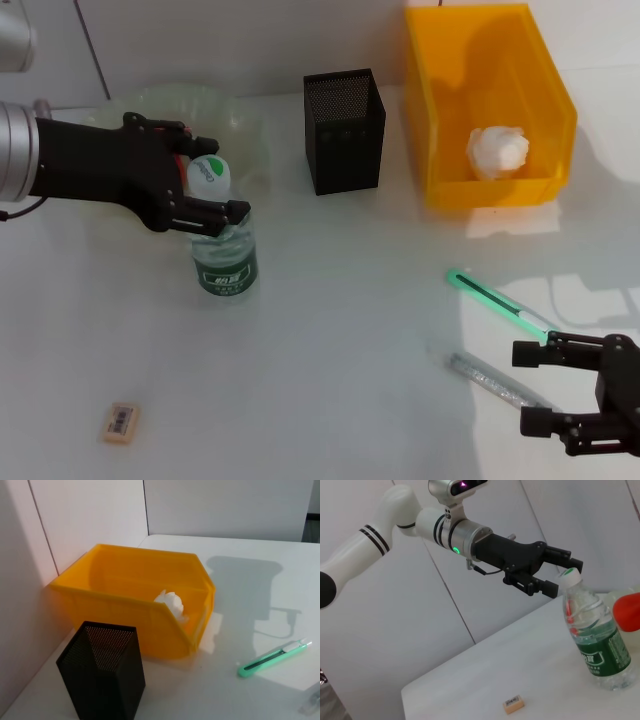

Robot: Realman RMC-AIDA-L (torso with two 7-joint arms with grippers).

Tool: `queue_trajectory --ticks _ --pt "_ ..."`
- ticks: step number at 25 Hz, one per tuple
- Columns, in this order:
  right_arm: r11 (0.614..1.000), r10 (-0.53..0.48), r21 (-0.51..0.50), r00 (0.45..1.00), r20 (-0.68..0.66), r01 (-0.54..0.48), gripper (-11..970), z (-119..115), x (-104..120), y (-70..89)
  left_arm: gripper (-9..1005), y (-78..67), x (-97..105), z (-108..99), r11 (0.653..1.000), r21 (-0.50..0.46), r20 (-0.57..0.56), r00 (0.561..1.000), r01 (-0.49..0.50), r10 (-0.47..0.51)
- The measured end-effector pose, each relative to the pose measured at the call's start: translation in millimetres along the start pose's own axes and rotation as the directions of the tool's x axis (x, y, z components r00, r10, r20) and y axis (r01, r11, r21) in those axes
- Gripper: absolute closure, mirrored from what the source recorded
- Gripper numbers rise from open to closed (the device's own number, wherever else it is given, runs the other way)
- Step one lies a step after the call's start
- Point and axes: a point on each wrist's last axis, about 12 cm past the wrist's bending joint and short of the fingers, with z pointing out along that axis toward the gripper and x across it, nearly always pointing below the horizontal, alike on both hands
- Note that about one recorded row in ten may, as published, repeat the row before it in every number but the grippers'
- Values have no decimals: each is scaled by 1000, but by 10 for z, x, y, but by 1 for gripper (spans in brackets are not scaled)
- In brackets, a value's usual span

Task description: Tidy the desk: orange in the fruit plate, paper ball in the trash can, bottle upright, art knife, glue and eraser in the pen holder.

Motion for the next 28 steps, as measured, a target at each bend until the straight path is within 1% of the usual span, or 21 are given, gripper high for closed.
queue_trajectory --ticks 4,6,8,9,11,12,13,14,15,16,17,18,19,20,21,23,24,25,26,28 --pt "1000 -2 -3 1000 1 2 149 -4 5 9 315 5 -48 -120 999 -32 20 1000 -16 17" --pt "1000 -2 -2 1000 3 2 149 -5 5 10 261 11 -75 -218 997 -69 30 999 -27 29" --pt "1000 -2 0 1000 5 2 149 -10 6 11 208 11 -75 -218 997 -69 30 999 -27 29" --pt "1000 -2 3 1000 8 2 149 -14 7 12 181 18 -81 -319 993 -109 38 999 -33 38" --pt "1000 -4 11 1000 16 4 148 -24 4 10 181 2 -73 -425 989 -142 60 997 -34 42" --pt "1000 -5 20 1000 27 5 148 -37 -3 8 181 2 -73 -425 989 -142 60 997 -34 42" --pt "999 -6 34 999 43 5 148 -56 -11 5 181 -37 -63 -482 989 -143 90 995 -35 48" --pt "997 -14 83 996 87 7 148 -125 -53 -16 181 -37 -63 -482 989 -143 90 995 -35 48" --pt "997 -14 83 996 87 7 148 -125 -53 -16 181 -189 -26 -591 994 -97 188 980 -47 64" --pt "995 -17 103 994 104 6 148 -155 -75 -26 181 -189 -26 -591 994 -97 188 980 -47 64" --pt "989 -6 147 991 137 -15 148 -241 -171 -63 181 -288 10 -632 997 -55 239 969 -59 71" --pt "989 -6 147 991 137 -15 148 -241 -171 -63 181 -288 10 -632 997 -55 239 969 -59 71" --pt "984 18 174 990 140 -42 148 -322 -306 -110 181 -572 210 -670 994 42 357 931 -101 79" --pt "984 18 174 990 140 -42 148 -322 -306 -110 181 -601 254 -652 994 51 366 928 -98 73" --pt "981 29 185 991 134 -54 149 -360 -395 -137 181 -625 291 -636 994 59 375 924 -96 67" --pt "977 31 206 994 107 -53 149 -425 -602 -179 181 -717 458 -562 993 91 416 909 -71 27" --pt "976 19 215 998 65 -33 149 -447 -832 -197 181 -754 546 -521 993 105 437 900 -60 8" --pt "976 19 215 998 65 -33 149 -447 -832 -197 181 -783 603 -490 991 118 451 893 -58 -1" --pt "976 13 216 999 36 -21 149 -444 -954 -198 181 -816 667 -452 989 134 464 886 -56 -13" --pt "980 -4 199 999 -40 12 149 -403 -1196 -185 181 -816 667 -452 989 134 464 886 -56 -13"
